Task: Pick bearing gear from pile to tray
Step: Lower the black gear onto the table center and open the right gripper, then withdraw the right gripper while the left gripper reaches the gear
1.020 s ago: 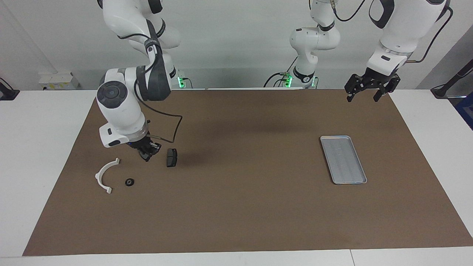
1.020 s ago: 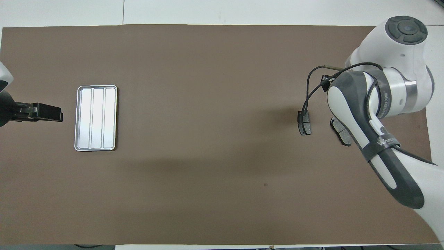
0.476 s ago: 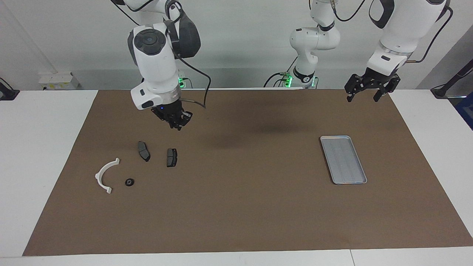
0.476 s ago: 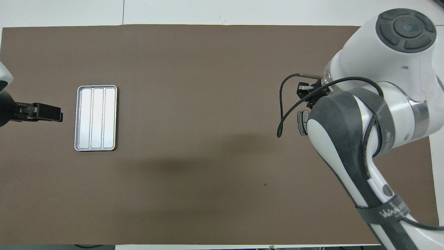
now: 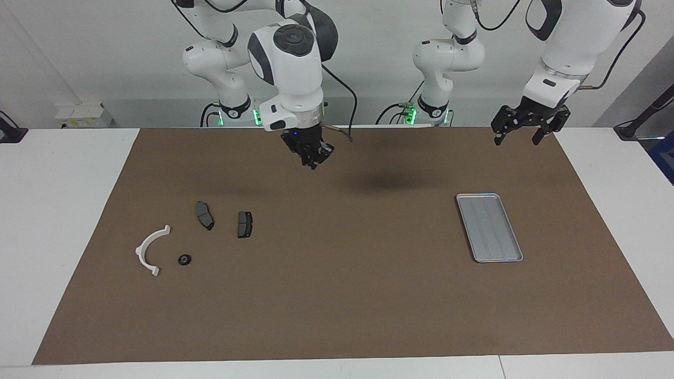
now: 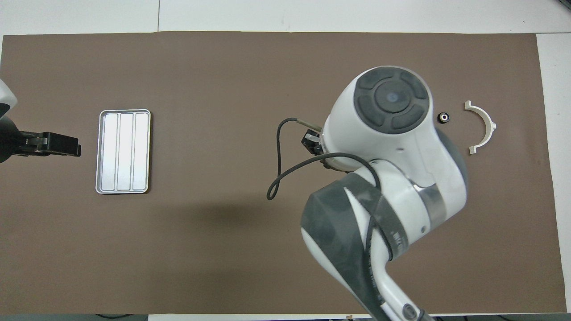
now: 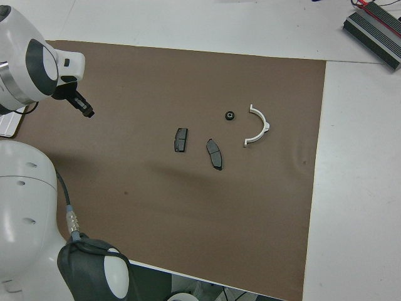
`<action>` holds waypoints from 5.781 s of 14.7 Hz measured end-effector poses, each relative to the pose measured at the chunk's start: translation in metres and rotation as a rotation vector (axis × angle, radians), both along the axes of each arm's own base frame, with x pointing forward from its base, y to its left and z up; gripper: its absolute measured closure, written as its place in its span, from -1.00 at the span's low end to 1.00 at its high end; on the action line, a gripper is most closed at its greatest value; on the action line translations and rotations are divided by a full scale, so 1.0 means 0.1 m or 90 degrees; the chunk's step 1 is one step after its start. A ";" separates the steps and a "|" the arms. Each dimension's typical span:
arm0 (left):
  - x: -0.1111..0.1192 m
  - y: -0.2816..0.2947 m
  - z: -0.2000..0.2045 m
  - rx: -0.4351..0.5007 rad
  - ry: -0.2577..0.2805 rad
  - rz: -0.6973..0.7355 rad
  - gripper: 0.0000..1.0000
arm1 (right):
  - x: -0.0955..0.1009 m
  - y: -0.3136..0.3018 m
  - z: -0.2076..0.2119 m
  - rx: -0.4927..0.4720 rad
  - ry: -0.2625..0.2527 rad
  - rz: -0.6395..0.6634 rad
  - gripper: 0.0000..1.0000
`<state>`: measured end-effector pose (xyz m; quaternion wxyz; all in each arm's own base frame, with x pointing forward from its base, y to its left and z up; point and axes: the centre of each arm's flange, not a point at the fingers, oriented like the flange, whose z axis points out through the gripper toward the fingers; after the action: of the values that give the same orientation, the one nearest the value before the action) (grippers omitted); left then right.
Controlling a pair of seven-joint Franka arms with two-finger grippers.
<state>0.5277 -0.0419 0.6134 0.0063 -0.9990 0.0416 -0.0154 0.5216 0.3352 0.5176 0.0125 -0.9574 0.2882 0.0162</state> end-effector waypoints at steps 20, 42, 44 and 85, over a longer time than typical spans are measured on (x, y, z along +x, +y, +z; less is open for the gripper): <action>0.00 0.00 0.00 0.000 0.000 0.000 -1.00 | -0.34 0.99 -2.22 -0.065 -0.031 -0.037 0.52; 0.00 -0.01 0.00 0.000 0.000 -0.002 -1.00 | -0.25 0.91 -2.35 -0.069 -0.063 -0.048 -0.60; 0.00 -0.01 0.00 0.000 0.000 -0.001 -1.00 | -0.22 0.87 -2.34 -0.087 -0.068 -0.040 -0.99; -0.31 -3.71 -2.71 0.000 0.015 0.081 -1.00 | 1.35 -3.57 -1.55 -0.073 -0.010 0.223 -1.00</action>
<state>0.4970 -0.4125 0.3427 0.0065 -0.9997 -0.0217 -0.0029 0.6563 -0.0214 0.3623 -0.0426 -0.9922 0.1171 -0.0059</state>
